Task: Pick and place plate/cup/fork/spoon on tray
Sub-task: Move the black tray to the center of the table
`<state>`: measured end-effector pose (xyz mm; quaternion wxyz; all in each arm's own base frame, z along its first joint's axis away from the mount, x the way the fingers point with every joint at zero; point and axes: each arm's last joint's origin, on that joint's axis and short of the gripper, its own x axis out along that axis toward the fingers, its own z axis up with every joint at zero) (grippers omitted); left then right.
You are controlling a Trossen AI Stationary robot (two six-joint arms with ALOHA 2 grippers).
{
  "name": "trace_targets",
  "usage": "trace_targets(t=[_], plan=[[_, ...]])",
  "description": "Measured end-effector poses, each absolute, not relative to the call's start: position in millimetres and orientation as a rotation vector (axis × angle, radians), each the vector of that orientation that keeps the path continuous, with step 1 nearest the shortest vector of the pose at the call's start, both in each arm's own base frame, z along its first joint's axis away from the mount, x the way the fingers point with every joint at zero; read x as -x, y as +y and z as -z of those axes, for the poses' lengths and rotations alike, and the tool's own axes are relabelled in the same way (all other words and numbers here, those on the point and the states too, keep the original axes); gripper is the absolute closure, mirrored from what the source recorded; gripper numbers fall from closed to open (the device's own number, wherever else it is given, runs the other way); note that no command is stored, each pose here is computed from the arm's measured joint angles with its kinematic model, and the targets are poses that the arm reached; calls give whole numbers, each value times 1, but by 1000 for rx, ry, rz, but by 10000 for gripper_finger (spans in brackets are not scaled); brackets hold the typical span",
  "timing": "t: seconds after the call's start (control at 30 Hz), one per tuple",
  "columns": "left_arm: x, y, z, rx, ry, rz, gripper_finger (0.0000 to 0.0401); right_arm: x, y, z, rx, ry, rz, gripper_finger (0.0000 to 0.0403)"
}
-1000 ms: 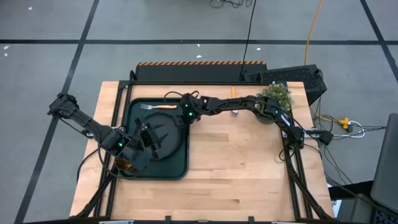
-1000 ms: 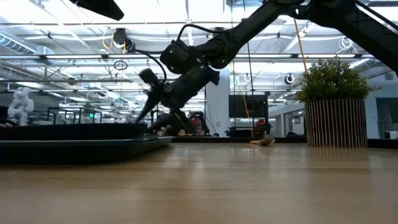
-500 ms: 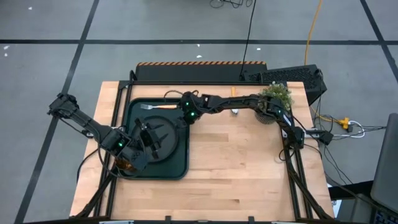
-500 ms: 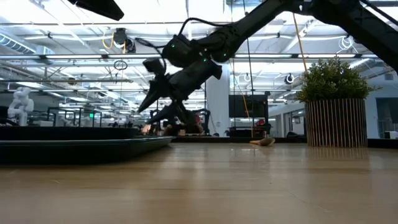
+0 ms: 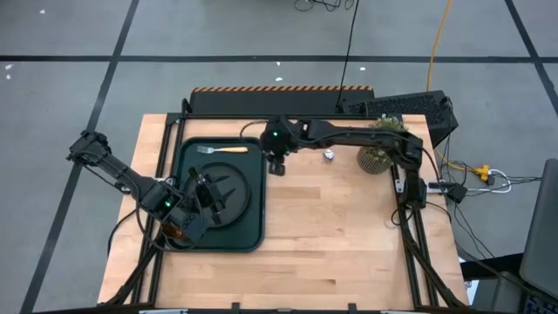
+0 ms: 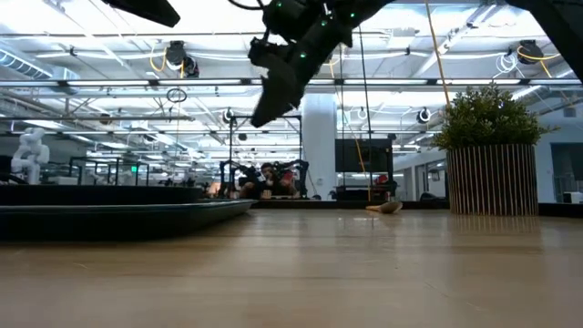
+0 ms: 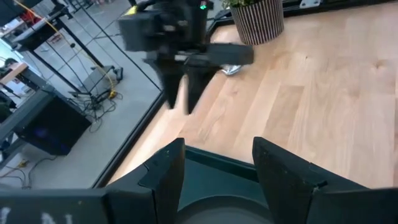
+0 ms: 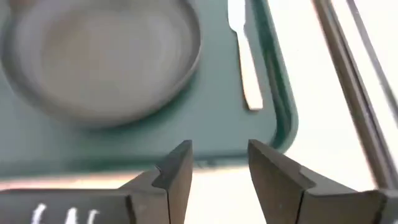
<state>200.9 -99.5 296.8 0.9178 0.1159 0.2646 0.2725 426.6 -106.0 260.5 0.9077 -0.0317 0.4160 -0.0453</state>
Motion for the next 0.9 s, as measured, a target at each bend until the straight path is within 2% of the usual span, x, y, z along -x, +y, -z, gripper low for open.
trace_targets(t=[0.23, 0.47, 0.6, 0.9], plan=[[-201, -99, -297, -299, 562, -546, 208, -412, -83, -234, 480, 1170, -221, 254], [-201, -99, -297, -348, 571, -543, 208, -432, -47, -207, 707, 1132, -418, 254], [-201, -98, -297, -352, 570, -550, 208, -441, -37, -193, 819, 1116, -458, 254], [-201, -96, -296, -352, 580, -563, 208, -466, -47, -169, 1054, 1028, -377, 254]])
